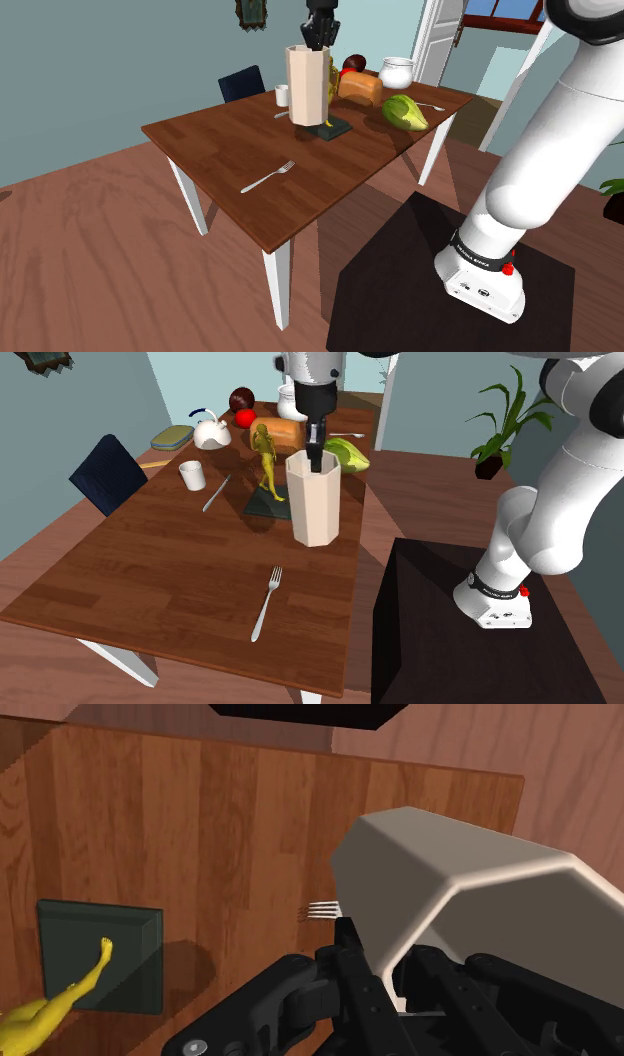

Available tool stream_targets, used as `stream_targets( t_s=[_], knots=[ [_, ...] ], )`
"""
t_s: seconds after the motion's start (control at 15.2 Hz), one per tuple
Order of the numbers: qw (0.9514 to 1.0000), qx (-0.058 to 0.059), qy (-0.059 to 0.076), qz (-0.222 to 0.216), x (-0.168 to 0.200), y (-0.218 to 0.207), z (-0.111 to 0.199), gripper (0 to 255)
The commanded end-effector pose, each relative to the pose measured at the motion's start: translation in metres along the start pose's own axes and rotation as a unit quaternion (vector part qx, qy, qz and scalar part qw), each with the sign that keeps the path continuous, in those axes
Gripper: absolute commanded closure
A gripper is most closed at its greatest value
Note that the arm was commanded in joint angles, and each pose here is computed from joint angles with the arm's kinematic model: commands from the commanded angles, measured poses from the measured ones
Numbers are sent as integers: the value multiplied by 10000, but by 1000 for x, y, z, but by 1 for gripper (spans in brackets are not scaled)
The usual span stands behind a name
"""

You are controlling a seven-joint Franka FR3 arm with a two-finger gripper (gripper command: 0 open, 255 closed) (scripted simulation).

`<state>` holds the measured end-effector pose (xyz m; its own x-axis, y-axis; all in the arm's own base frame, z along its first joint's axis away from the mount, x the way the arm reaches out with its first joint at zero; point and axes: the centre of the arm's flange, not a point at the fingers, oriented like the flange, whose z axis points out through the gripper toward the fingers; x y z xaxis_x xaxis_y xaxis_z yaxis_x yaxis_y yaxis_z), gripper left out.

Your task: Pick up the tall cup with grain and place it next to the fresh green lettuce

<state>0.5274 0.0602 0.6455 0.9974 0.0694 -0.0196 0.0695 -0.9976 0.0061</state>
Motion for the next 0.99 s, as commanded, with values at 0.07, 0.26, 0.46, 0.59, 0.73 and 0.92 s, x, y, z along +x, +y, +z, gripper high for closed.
stream_targets(
  t_s=[0.07, 0.26, 0.46, 0.59, 0.73, 0.92],
  knots=[
    [10000, 1, 7, -8, -3, 38, 1, 255],
    [10000, 1, 7, -8, -7, 77, 1, 255],
    [10000, 1, 7, -8, -10, 117, 1, 255],
    [10000, 1, 7, -8, -13, 143, 1, 255],
    [10000, 1, 7, -8, -15, 169, 2, 255],
    [10000, 1, 7, -8, -19, 209, 2, 255]
  ],
)
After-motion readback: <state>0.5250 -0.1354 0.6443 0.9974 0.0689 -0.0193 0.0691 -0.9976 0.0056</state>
